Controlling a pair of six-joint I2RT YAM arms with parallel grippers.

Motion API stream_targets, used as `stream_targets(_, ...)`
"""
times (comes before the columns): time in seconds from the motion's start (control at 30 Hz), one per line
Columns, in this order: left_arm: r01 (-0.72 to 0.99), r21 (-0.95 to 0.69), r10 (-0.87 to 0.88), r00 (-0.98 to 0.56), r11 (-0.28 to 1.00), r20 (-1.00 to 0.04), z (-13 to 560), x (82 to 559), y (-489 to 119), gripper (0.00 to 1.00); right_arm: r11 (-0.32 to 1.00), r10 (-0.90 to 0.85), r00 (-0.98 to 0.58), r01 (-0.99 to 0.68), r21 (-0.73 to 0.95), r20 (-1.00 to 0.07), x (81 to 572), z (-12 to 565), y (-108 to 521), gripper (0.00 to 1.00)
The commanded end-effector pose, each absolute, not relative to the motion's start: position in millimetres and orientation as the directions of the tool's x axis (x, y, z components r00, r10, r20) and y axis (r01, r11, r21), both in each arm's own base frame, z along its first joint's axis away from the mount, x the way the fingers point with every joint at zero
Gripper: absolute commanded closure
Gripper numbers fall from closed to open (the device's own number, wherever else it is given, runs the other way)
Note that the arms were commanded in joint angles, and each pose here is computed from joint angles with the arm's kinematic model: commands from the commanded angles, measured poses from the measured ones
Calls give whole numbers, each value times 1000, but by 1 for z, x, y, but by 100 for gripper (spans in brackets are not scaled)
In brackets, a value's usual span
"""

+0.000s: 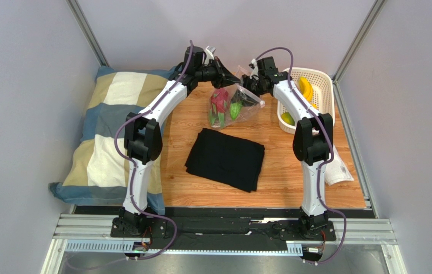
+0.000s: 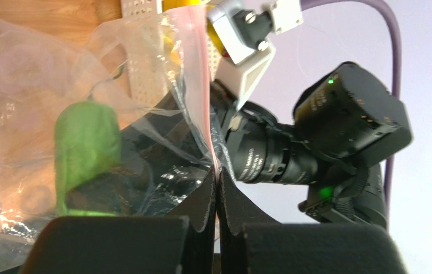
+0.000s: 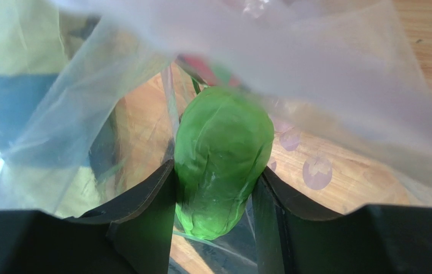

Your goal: Open the zip-top bag and remove the fake food

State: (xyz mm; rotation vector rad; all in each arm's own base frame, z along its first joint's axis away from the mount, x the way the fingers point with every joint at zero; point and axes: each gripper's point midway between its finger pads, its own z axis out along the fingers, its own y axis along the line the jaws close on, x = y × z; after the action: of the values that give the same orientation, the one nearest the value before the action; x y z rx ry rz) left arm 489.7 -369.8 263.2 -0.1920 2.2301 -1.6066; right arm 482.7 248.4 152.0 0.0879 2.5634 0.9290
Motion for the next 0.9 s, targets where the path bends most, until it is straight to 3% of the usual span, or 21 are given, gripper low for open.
stream_targets(0.0,224,-938,-347,-885,266,-310,323,487,-364,100,735,17,-830,-368,570,-557,467,211,250,100)
stream_targets(0.17,221,-937,-358,-881,269,-310,324,487,-358,100,776,25,-655,-464,428,-755,482,255,234,92)
stream_targets(0.23,211,-940,-363,-882,270,-302,321,488,-356,100,763,24,-544,-532,367,-839,486,285,233,79)
stream_targets(0.3,210,-940,-371,-878,269,-302,322,490,-353,100,753,5,-499,-569,332,-867,486,294,234,75)
stream_targets(0.37,207,-942,-381,-875,264,-299,324,493,-351,100,753,-8,-460,-587,297,-888,488,303,231,77)
stream_targets(0.43,208,-944,-384,-874,256,-297,325,495,-351,100,780,20,-441,-554,290,-897,495,310,225,100)
stream_targets(0.63,210,-949,-383,-877,235,-289,331,494,-352,100,846,153,-466,-394,360,-871,519,311,213,100)
stream_targets(0.87,233,-948,-398,-865,218,-304,342,499,-352,100,783,404,-470,-265,562,-785,528,334,211,100)
